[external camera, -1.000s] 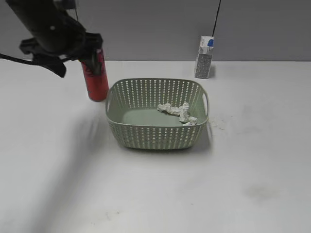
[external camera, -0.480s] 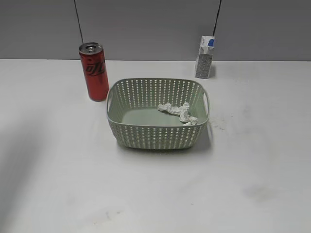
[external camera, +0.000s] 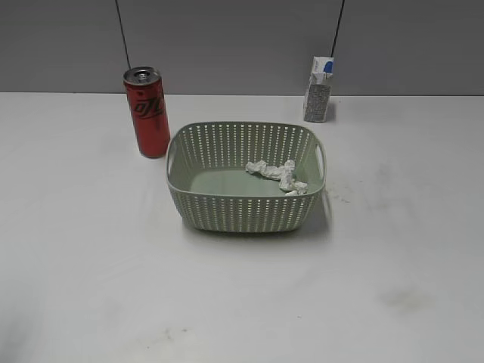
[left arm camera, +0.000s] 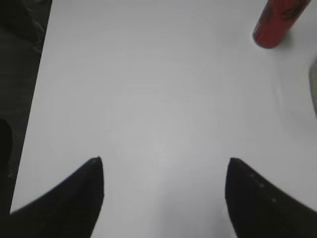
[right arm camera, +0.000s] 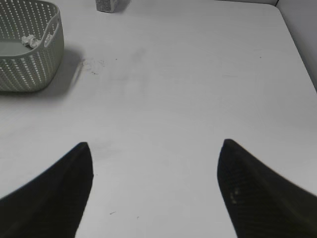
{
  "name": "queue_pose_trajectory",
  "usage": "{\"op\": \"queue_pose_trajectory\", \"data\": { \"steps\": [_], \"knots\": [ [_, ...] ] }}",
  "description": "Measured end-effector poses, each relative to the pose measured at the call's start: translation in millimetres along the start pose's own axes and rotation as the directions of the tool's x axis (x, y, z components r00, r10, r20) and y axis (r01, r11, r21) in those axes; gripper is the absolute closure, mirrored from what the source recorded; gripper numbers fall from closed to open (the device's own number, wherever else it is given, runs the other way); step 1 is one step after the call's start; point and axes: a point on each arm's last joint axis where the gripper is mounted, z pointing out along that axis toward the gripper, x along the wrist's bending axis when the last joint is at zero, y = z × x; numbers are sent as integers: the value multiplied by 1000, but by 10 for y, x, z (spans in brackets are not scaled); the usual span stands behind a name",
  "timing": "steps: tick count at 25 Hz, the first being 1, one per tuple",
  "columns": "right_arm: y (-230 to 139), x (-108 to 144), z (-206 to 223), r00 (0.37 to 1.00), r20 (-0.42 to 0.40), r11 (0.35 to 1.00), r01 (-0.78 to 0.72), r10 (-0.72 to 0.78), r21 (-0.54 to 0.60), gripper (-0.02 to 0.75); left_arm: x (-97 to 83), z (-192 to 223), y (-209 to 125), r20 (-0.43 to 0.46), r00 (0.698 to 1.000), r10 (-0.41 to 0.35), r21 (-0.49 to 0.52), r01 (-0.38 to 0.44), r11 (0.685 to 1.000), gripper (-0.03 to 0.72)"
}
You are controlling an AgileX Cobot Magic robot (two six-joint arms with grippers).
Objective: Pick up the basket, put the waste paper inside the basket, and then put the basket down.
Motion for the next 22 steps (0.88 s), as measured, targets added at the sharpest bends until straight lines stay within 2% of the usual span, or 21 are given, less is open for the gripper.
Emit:
{"op": "queue_pose_trajectory", "data": {
  "steps": [6,12,16,22],
  "knots": [
    [0,0,0,1000,0,1000,0,0,0,146,-121,-185,-692,-8,1000,-1,-133,0,991,110],
    [0,0,0,1000,0,1000,-1,1,0,146,-208,-76,-1286,-7,1000,-5,-181,4,983,111],
    [0,0,0,1000,0,1000,-1,1,0,146,-247,3,-1544,1,999,-36,-214,36,976,111],
    [0,0,0,1000,0,1000,-1,1,0,146,-283,-39,-1714,4,999,-53,-347,51,937,111]
  ]
}}
